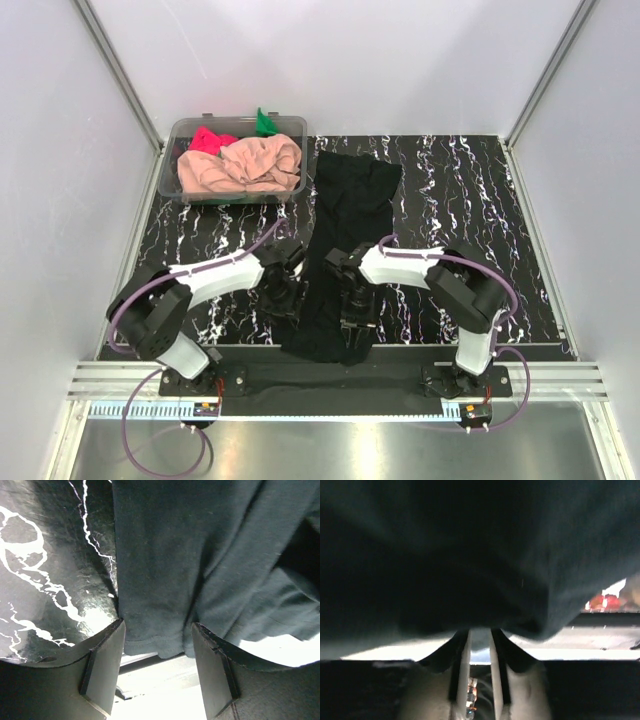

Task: Fold and stack the t-shirts
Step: Fold the tshirt

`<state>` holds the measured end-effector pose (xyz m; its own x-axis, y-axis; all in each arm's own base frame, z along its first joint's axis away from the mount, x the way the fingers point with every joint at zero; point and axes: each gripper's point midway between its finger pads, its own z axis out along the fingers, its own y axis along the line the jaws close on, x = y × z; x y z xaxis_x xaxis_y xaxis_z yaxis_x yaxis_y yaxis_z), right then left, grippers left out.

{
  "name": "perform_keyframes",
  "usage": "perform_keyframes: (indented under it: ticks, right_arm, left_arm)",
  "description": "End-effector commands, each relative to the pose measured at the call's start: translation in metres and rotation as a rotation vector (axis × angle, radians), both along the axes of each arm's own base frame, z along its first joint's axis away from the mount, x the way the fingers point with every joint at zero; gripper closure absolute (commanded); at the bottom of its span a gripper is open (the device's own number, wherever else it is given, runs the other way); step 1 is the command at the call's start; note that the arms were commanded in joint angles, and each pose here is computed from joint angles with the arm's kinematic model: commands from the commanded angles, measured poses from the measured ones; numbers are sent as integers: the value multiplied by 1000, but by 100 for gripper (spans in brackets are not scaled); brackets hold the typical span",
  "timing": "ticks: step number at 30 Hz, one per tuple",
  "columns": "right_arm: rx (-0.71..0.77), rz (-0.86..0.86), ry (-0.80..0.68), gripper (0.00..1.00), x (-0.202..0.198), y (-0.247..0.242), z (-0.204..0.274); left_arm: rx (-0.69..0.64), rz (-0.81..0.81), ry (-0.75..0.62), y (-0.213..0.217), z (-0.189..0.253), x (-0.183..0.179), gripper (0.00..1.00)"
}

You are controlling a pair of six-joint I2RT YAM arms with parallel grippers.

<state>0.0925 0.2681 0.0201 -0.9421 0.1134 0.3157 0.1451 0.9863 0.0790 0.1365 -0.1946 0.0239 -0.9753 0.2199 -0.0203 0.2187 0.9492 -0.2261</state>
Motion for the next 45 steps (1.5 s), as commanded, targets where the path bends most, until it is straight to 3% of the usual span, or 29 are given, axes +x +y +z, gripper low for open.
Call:
perform_keyframes:
  ticks: [1,4,6,7,13,16,31,43,44,45]
  right_arm:
    - [-53,33,-15,74,0,-7,-14]
    - [-104,36,-1,89,-3,-15,-19]
    - [-133,32,1,93,-3,-20,-21]
    - [-145,25,3,100,-4,-22,-20]
    - [-175,-5,-4,100,-9,-33,-11]
    - [-191,-15,-5,100,-11,-41,-7]
    - [-273,-59,-29,100,13,-97,3]
    - [-212,-32,-4,100,5,-95,20]
    - [-210,-33,-6,99,4,-96,22]
    - [-205,-34,-11,88,4,-96,25]
  left_arm:
    - [40,-18,-28,1,-8,3,41]
    - [61,-25,-20,0,-12,0,44]
    - [79,-30,-11,0,-15,-4,51]
    - [90,-31,-11,1,-15,-4,53]
    - [79,-44,4,-9,-9,-11,88]
    - [56,-61,8,-20,-3,-12,92]
    - [39,-98,11,-53,7,-22,94]
    - [22,-64,17,-59,15,-30,100]
    - [20,-62,16,-59,16,-30,98]
    - [21,-60,14,-59,17,-30,93]
